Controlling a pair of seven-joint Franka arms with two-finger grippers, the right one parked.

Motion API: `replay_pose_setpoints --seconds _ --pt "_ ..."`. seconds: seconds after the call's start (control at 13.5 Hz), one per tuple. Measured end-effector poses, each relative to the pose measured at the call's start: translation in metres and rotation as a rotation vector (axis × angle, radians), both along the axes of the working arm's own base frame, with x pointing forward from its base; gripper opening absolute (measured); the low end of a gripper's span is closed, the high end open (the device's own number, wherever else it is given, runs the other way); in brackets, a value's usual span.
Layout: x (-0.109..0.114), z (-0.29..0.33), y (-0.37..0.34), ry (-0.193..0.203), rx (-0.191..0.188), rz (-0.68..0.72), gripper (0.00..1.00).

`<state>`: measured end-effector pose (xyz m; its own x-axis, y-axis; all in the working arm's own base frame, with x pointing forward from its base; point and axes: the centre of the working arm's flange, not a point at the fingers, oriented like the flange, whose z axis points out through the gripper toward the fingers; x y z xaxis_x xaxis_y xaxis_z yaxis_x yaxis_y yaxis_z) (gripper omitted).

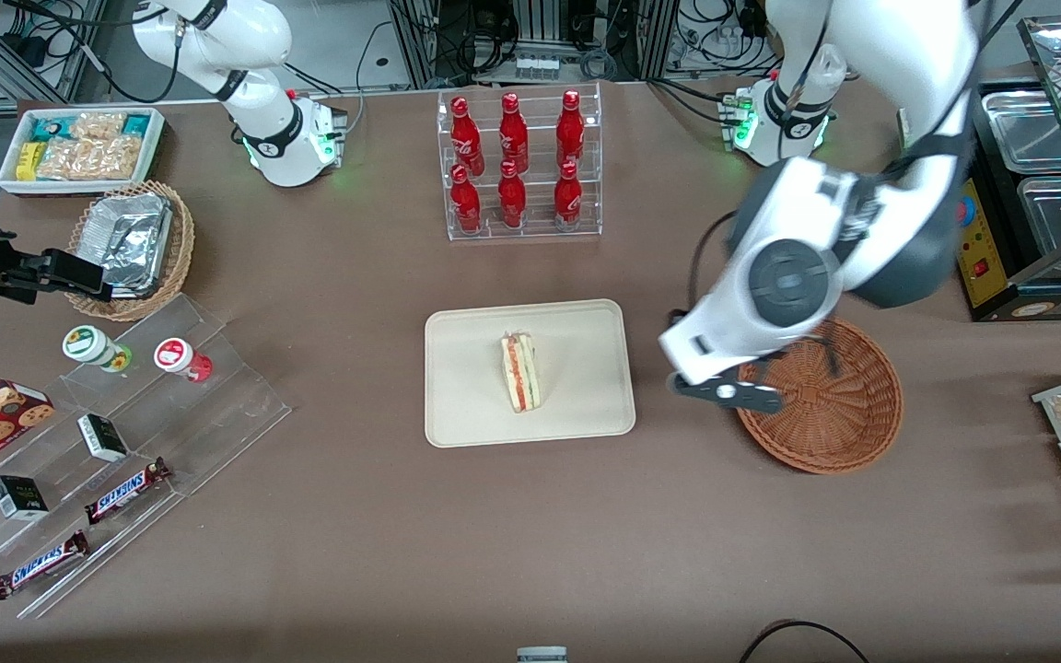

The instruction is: Place sandwich from basket to tray

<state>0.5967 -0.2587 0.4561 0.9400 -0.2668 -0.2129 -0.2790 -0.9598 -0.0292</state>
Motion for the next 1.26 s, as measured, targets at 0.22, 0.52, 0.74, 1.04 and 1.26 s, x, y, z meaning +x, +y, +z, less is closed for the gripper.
replay_pose_setpoints --seconds 0.22,0.52,0.74,1.04,1.26 --pt "-0.012 0.021 0.066 -0.007 -0.014 -0.011 1.00" --pt "-0.021 0.058 0.138 -0.022 -0.031 -0.007 1.00" --pt "-0.031 0.085 0.172 -0.023 -0.028 0.035 1.00" --pt "-0.046 0.113 0.208 -0.012 -0.020 0.099 1.00" --pt "-0.044 0.134 0.239 -0.050 -0.022 0.153 1.00"
